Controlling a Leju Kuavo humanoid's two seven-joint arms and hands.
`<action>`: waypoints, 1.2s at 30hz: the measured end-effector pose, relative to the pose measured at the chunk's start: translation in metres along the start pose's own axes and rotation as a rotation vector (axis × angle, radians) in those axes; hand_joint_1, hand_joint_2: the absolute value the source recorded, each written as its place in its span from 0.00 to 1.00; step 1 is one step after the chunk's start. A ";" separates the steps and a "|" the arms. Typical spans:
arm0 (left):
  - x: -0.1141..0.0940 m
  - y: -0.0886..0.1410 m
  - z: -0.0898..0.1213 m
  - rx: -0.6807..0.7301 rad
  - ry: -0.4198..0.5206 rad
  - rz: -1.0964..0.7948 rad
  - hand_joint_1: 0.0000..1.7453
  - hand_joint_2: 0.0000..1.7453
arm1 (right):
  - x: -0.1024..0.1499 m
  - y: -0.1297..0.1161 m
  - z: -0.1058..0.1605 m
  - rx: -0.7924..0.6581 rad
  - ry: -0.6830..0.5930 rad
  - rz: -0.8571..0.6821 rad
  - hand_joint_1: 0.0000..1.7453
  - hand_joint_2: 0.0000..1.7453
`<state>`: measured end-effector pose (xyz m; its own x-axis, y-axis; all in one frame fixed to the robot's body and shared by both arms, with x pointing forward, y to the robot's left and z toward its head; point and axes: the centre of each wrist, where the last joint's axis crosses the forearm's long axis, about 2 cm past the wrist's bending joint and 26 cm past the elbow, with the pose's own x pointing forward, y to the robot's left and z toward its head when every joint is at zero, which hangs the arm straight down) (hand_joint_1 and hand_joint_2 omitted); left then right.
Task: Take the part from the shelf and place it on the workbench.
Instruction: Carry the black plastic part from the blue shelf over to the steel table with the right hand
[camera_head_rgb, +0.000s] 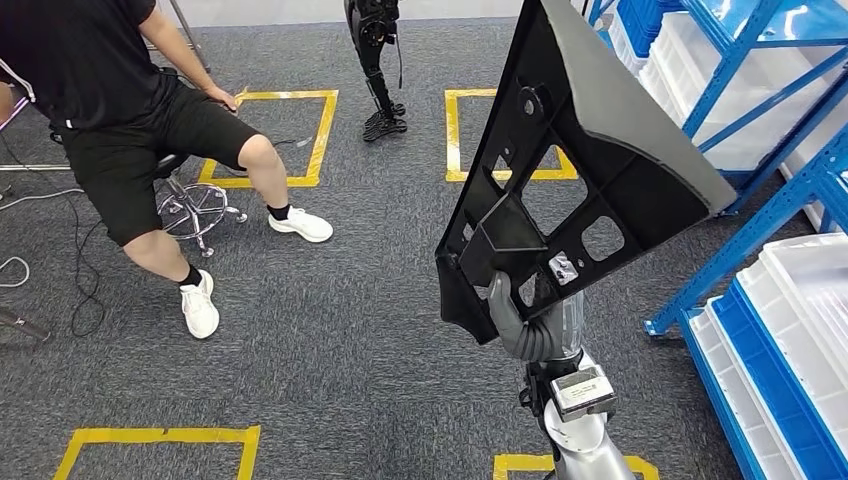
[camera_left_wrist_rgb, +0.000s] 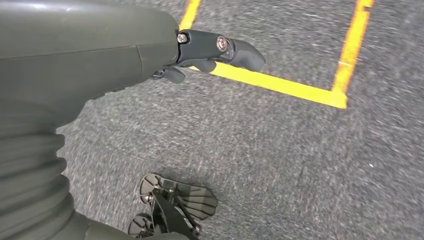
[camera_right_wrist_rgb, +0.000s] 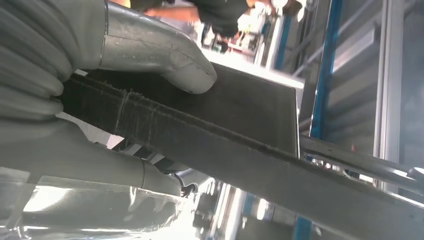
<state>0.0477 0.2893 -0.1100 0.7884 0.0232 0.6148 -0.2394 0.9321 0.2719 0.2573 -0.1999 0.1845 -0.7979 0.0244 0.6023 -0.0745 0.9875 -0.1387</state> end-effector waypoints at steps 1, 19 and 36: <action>0.000 0.000 0.000 0.000 0.001 -0.001 0.00 1.00 | 0.000 0.000 0.000 0.000 0.001 0.000 1.00 1.00; 0.003 0.003 -0.003 -0.011 -0.005 -0.016 0.00 1.00 | -0.001 -0.004 0.004 -0.008 0.007 0.018 1.00 1.00; 0.003 0.008 -0.005 0.021 0.018 -0.028 0.00 1.00 | 0.000 -0.006 0.004 -0.030 0.010 0.006 1.00 1.00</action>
<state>0.0504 0.2985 -0.1095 0.8051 0.0044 0.5931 -0.2289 0.9248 0.3039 0.2553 -0.2063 0.1819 -0.7925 0.0317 0.6091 -0.0516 0.9916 -0.1188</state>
